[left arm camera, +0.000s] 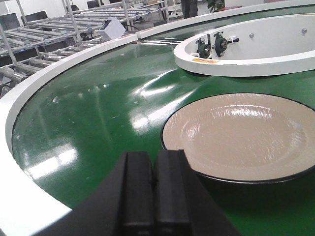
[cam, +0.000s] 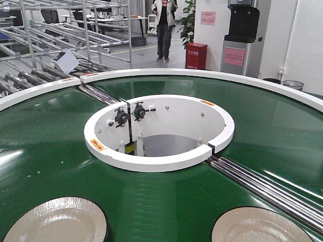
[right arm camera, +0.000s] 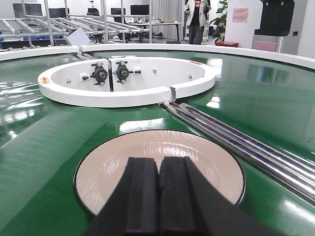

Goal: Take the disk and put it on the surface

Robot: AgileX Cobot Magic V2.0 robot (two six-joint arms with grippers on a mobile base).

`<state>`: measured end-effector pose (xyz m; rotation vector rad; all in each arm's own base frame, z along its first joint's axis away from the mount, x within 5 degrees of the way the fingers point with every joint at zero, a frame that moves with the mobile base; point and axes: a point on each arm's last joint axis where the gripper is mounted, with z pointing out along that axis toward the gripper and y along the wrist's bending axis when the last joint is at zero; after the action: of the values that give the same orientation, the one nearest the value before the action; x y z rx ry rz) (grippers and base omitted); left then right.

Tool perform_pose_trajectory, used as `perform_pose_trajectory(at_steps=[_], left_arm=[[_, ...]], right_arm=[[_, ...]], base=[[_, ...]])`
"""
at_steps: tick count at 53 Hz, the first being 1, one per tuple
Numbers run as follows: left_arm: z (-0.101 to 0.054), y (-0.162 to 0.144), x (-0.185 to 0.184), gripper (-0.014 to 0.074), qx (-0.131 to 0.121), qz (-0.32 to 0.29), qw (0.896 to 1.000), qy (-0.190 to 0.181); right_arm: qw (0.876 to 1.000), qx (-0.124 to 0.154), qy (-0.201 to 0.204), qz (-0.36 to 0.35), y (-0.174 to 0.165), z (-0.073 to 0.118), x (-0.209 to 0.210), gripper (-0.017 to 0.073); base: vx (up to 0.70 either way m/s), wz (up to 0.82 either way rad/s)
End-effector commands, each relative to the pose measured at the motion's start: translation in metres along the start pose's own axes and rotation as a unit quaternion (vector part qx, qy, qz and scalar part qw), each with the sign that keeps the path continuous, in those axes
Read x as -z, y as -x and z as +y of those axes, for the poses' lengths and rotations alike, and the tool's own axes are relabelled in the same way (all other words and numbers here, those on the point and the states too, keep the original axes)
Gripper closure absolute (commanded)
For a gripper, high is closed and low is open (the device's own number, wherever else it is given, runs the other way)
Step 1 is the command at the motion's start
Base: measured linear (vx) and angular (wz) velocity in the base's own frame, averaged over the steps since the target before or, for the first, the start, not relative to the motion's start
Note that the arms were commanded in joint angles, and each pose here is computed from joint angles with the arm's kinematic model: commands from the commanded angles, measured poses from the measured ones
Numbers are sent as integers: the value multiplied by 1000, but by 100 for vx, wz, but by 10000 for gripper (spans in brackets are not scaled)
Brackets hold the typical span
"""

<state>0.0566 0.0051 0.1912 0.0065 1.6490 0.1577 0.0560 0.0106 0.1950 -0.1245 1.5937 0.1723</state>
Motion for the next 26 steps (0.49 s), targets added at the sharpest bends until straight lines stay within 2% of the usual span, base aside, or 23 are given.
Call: perform_pose_trajectory(at_steps=[1, 26], left_arm=[[1, 5, 1, 595, 4, -44, 999, 6], [1, 5, 1, 595, 4, -44, 999, 6]], right_arm=[[999, 9, 0, -39, 2, 0, 0, 568], [999, 9, 0, -39, 2, 0, 0, 568]], base=[[0, 0], [0, 0]])
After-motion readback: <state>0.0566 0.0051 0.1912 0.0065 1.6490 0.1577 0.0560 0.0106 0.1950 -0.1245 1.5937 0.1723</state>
